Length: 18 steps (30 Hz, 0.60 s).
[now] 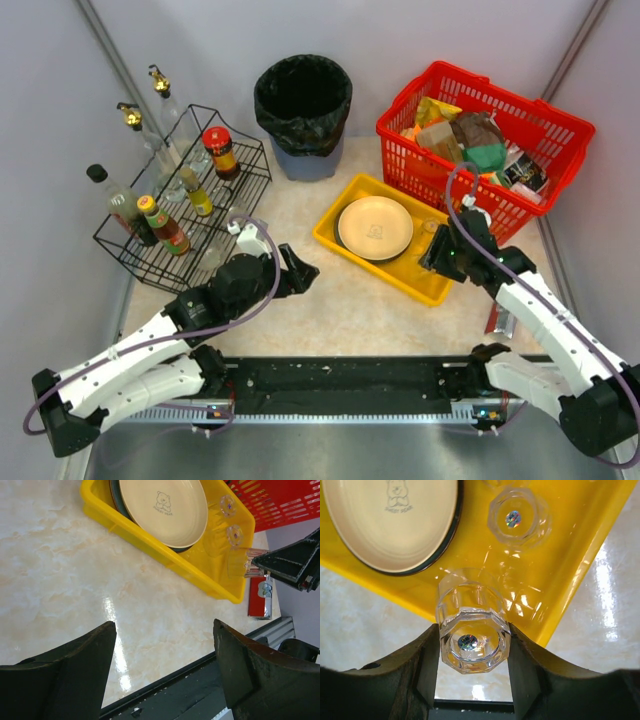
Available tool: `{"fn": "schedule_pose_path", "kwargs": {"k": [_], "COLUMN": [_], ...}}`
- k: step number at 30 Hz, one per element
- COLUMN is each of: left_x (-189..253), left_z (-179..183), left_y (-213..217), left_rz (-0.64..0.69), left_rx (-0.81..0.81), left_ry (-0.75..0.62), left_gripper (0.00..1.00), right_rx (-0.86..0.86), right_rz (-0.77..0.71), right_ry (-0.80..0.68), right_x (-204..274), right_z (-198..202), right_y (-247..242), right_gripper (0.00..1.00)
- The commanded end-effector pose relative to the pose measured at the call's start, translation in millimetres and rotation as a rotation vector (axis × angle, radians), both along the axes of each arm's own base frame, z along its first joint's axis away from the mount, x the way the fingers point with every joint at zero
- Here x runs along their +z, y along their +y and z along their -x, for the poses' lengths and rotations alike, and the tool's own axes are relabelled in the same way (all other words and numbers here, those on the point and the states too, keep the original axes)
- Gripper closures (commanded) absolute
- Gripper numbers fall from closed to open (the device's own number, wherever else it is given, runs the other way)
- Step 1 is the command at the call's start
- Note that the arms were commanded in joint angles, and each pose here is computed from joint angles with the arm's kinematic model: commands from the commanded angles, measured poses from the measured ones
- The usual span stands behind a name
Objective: Clear the kitchen counter
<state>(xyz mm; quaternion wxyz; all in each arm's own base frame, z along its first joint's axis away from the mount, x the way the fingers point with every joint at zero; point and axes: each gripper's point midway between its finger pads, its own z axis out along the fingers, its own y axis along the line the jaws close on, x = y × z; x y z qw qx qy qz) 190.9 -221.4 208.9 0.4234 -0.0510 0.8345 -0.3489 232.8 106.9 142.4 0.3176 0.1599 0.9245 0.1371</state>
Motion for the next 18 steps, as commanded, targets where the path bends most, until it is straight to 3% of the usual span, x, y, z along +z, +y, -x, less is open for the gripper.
{"fn": "schedule_pose_path", "kwargs": {"k": [1,18], "left_x": [11,6], "left_z": [-3,0], "left_y": [5,17], "left_rz": [-0.019,-0.056], "left_rx": [0.009,0.017], "left_ry": [-0.041,-0.06], "left_gripper": [0.18,0.17], "right_rx": [-0.06,-0.006], "right_rz": [0.096,0.216], "right_ry": [-0.079,0.061], "right_x": [2,-54], "right_z": [-26,-33], "right_y": [-11,5], "right_gripper": [1.0,0.98]}}
